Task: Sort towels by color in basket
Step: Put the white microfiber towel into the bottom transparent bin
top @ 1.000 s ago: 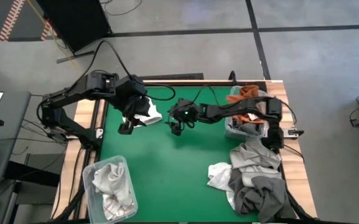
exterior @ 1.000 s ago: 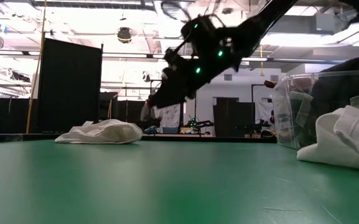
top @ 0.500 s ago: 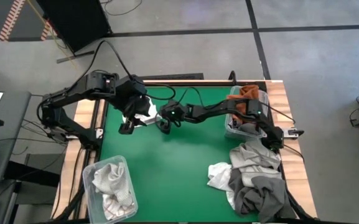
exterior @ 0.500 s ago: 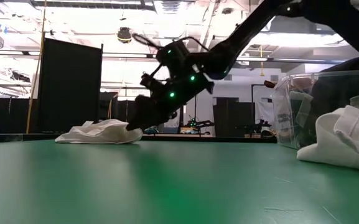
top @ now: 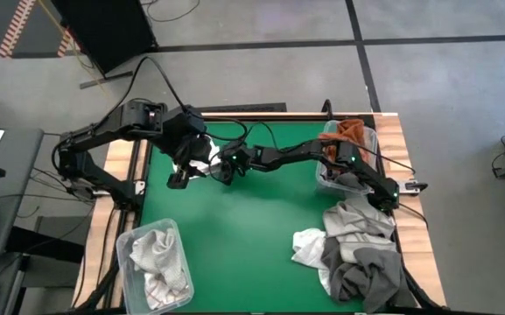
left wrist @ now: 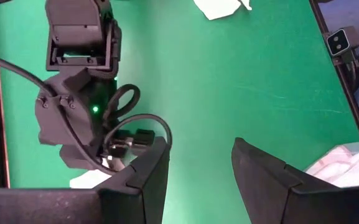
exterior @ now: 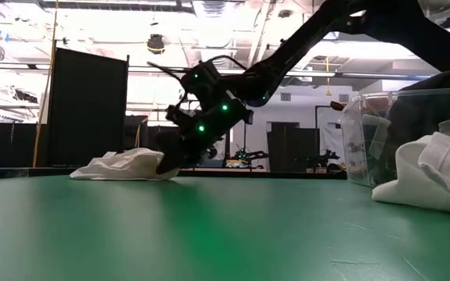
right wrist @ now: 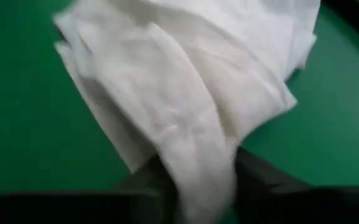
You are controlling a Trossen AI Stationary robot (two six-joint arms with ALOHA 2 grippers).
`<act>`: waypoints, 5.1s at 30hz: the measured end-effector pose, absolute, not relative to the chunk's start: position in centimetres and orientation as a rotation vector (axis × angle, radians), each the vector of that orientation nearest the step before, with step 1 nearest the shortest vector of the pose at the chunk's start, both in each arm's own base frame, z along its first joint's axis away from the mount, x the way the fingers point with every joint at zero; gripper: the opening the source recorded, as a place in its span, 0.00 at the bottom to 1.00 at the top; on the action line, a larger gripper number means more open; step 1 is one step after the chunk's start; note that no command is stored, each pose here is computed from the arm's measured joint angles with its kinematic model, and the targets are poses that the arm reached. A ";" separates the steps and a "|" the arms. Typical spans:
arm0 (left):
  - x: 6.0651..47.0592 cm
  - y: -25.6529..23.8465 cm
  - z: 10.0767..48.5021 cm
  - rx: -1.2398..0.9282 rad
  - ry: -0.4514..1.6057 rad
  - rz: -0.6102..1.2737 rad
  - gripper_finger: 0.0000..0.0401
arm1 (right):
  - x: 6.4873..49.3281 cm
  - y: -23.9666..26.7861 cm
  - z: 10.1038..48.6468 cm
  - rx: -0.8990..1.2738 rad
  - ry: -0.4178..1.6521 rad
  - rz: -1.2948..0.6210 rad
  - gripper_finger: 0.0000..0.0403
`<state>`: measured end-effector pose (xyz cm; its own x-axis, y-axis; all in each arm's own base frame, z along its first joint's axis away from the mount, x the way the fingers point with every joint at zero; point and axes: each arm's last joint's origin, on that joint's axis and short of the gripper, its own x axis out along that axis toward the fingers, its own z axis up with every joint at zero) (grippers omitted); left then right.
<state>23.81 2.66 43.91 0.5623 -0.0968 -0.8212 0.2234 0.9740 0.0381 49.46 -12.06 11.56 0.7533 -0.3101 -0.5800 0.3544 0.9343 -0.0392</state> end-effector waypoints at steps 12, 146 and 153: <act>23.6 2.6 43.8 0.126 0.982 -0.183 0.42 | 46.7 -8.3 13.7 0.046 0.979 -0.294 0.06; 37.8 -0.8 13.4 0.345 0.738 -0.261 0.93 | 34.0 15.9 25.6 -0.194 1.117 -0.377 0.90; 39.9 -0.5 10.3 0.291 0.817 -0.341 0.65 | 33.6 16.4 25.5 -0.179 1.117 -0.386 0.90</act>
